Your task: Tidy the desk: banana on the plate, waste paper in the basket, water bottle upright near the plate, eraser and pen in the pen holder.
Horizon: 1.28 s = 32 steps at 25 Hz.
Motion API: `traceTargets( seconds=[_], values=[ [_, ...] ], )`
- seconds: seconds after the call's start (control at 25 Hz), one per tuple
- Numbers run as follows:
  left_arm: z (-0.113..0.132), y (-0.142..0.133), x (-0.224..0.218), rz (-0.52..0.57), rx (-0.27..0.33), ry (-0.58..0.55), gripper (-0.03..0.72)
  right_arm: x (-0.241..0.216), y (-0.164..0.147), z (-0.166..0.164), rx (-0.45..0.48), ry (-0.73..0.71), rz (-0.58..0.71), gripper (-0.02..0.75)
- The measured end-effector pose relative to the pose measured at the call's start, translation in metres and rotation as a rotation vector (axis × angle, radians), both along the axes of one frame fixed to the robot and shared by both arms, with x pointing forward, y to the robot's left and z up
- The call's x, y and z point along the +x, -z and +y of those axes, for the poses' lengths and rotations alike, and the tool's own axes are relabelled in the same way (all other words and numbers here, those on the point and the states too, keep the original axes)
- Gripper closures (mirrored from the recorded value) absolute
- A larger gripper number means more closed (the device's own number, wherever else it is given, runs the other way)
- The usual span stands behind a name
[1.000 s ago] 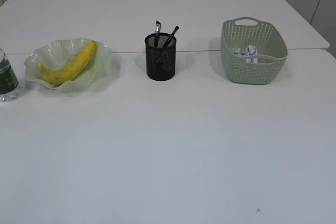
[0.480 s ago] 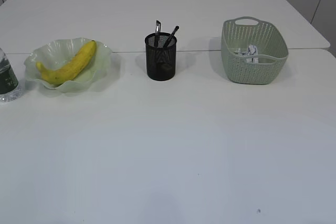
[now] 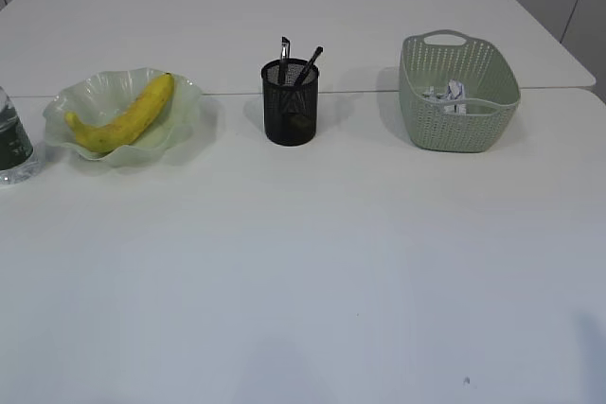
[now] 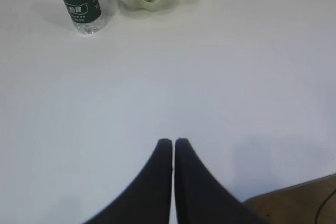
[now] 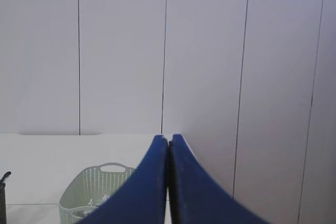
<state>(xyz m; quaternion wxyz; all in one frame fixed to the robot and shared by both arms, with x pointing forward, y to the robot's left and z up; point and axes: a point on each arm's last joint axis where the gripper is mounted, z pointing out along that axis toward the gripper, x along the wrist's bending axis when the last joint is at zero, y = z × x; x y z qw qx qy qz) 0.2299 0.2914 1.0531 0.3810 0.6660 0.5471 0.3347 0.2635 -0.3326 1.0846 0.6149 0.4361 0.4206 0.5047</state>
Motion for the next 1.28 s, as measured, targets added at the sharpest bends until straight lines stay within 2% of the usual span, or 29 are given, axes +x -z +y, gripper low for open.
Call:
traceTargets(
  seconds=[0.28,0.6,1.28],
  values=[
    [0.0,0.0,0.0,0.0,0.0,0.0,0.713,0.007,0.013,0.005,0.016,-0.042,0.027,0.749],
    [0.0,0.001,0.0,0.002,0.0,0.0,0.712,0.006,0.011,0.008,0.057,-0.086,0.009,0.749],
    [0.0,0.001,0.0,0.002,0.0,0.0,0.713,0.007,0.012,0.005,0.068,-0.058,0.02,0.749]
  ],
)
